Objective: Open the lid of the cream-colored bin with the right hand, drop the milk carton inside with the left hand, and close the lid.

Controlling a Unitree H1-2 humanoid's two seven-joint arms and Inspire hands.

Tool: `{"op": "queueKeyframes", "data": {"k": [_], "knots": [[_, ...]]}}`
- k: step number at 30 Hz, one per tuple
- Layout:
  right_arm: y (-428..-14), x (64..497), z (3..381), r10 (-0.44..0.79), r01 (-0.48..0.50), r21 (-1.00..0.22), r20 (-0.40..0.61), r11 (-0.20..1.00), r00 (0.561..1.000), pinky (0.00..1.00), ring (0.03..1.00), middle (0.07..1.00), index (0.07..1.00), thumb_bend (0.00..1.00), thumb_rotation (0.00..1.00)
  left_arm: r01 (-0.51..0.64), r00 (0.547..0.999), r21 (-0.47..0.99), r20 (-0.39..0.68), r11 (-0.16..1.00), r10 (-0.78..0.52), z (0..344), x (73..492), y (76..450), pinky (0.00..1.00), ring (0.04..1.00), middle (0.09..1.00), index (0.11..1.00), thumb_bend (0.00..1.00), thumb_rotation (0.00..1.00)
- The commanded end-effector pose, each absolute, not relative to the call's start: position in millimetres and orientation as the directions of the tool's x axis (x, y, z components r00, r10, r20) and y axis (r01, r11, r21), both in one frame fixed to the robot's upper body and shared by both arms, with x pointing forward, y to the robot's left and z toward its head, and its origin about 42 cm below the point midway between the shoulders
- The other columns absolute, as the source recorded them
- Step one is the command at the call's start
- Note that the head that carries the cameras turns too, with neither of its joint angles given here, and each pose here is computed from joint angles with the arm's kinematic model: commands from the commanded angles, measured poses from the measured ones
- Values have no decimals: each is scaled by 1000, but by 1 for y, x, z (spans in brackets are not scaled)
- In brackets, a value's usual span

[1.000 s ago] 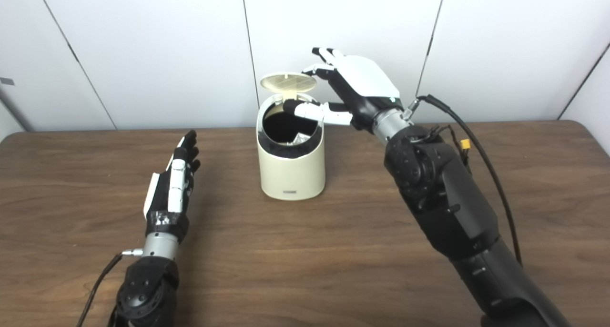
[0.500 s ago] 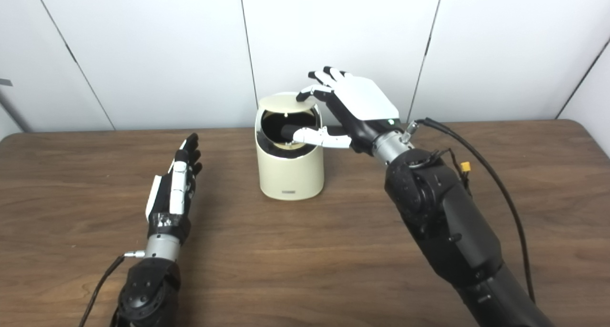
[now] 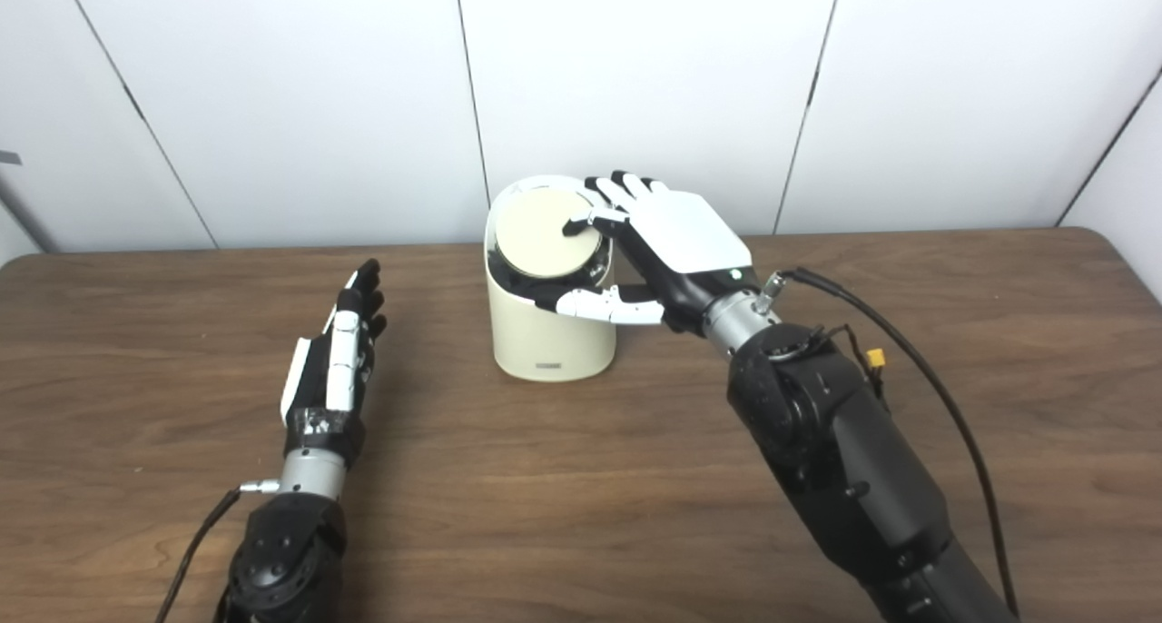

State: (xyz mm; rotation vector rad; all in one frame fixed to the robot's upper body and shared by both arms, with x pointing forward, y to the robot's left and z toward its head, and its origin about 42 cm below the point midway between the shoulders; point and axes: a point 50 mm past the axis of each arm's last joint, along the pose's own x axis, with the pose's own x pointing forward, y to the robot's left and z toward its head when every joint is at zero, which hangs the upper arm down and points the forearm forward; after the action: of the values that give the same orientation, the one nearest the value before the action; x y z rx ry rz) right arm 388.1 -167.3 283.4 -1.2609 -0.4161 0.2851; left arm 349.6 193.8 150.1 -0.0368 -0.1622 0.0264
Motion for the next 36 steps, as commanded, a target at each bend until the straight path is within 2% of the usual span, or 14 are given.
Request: {"op": "queueKeyframes", "data": {"k": [1,6,17,27,32,34,36], "knots": [[-160,390,288,464,39,-962,166,271,870,1000,1000,976,757,574,1000,-18,965,-32,261,999,26,169,356,189,1000,1000,1000,1000,675,1000],[-157,391,284,473,49,-964,173,262,864,1000,1000,971,751,576,1000,-16,965,-36,261,999,25,169,355,187,1000,1000,1000,1000,684,1000],[-152,383,288,489,-33,-933,157,357,858,1000,1000,993,751,527,968,-19,965,-9,262,1000,20,169,357,188,991,986,998,976,665,988],[-151,379,290,498,-30,-932,166,361,851,1000,1000,994,748,523,976,-13,969,-7,248,1000,15,168,357,189,999,995,1000,987,656,996],[-150,378,289,502,-11,-940,172,341,848,1000,1000,988,743,524,988,-15,971,-12,239,1000,17,168,358,190,999,1000,1000,996,632,1000],[-149,378,286,504,26,-954,182,300,844,1000,1000,977,736,534,997,-18,970,-15,240,1000,21,167,358,190,999,1000,1000,998,625,1000],[-150,379,282,516,90,-974,187,206,836,1000,1000,969,728,544,1000,-19,969,-21,245,1000,24,167,359,189,998,998,1000,1000,616,1000]]}}
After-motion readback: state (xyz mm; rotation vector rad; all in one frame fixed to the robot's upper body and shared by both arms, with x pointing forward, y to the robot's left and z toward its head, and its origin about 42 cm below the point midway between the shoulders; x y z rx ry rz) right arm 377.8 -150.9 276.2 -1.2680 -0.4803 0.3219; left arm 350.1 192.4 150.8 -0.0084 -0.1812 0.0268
